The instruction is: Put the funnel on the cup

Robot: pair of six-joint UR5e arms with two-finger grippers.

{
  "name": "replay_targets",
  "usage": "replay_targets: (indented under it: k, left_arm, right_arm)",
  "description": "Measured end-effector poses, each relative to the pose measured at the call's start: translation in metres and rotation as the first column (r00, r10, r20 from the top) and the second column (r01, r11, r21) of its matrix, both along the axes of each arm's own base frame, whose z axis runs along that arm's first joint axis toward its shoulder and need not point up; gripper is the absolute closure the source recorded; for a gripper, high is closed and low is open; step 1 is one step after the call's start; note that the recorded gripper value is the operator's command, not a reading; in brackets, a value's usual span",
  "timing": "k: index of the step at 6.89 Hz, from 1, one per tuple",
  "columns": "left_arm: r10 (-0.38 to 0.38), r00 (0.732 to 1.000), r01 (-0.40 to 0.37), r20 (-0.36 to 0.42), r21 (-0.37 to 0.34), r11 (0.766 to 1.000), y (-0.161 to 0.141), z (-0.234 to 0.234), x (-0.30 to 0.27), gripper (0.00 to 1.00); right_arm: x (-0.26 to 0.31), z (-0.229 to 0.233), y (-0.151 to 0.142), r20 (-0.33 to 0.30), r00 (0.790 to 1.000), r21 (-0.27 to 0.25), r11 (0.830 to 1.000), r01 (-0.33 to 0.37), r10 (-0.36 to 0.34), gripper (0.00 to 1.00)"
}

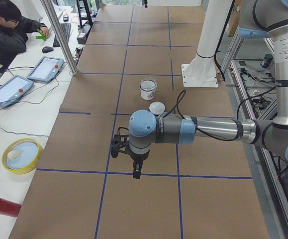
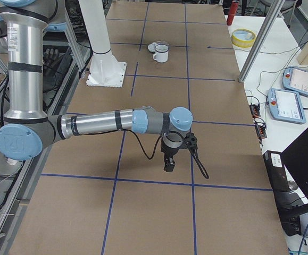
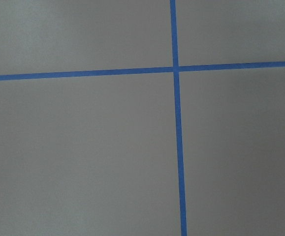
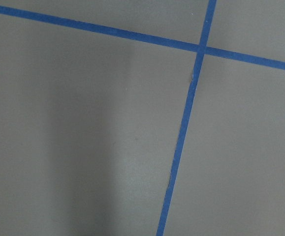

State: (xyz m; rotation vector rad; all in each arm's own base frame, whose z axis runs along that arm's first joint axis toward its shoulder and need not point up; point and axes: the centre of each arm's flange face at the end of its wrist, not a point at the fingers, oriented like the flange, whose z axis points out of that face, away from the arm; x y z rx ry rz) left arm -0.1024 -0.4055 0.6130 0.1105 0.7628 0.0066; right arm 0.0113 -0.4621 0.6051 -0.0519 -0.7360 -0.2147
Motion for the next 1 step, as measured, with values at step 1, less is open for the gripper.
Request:
replay_targets:
  k: [1]
  left_arm:
    - [0.0,1.0,0.0,0.0,0.002,1.0,-0.0009,-0.001,-0.0001,0.0]
  right_arm:
    - [0.0,0.0002,0.0,0.0,1.0,-0.001,1.0,0.0,0.0,0.0]
